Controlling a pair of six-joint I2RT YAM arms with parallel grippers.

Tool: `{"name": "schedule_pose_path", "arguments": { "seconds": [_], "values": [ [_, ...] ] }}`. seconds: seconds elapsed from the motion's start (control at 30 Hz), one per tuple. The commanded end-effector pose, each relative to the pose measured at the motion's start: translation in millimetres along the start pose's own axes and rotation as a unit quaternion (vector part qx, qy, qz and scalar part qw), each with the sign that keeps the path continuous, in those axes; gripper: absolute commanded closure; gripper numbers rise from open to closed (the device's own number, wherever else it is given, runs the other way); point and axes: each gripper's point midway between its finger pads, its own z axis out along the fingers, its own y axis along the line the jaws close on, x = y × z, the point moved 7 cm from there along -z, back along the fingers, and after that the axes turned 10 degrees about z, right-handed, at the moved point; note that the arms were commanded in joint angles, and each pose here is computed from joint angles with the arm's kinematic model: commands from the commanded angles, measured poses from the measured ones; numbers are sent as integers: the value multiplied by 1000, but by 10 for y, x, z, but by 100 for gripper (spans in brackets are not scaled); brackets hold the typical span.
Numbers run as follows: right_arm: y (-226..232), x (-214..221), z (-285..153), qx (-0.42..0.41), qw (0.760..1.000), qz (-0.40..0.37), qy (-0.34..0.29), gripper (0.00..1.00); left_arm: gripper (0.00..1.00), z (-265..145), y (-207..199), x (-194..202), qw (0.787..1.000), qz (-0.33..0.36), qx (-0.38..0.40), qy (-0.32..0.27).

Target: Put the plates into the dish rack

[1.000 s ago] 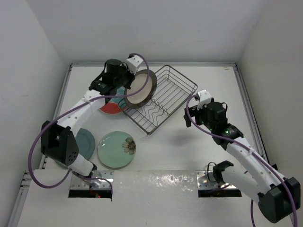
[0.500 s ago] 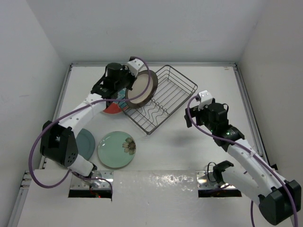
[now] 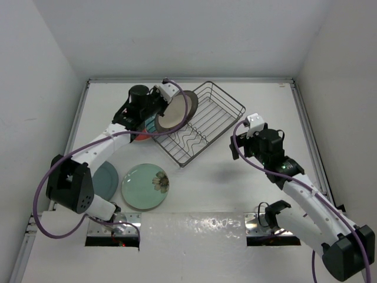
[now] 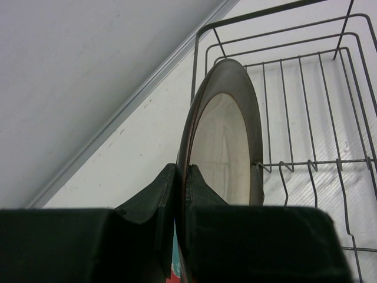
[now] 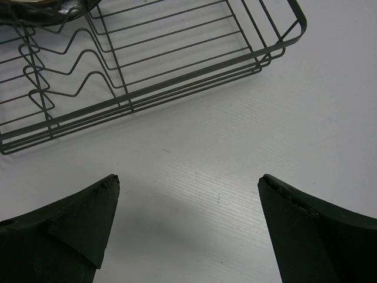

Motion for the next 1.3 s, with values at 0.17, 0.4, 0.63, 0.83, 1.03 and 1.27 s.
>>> {"name": "schedule_pose_path", "arguments": {
  "seconds": [0.17,0.4,0.63,0.83,1.03,1.27],
  "values": [
    [-3,-13,-3,3,1000,-5,-10,1,100,220,-254,209,997,-37,71,6],
    [-8,9,1,5,1000,-5,-5,1,100,484,-236,256,995,-60,76,14],
    [-29,9,-13,12,1000,-10,-5,1,98,578,-296,365,994,-51,95,26],
    [-13,1,6,7,1000,-10,-6,1,97,632,-471,579,990,-10,123,63],
    [-23,18,6,10,1000,-11,-3,1,95,630,-498,564,990,-14,121,63],
    [-27,36,11,11,1000,-11,2,1,55,571,-438,337,991,-42,125,38]
  ]
}}
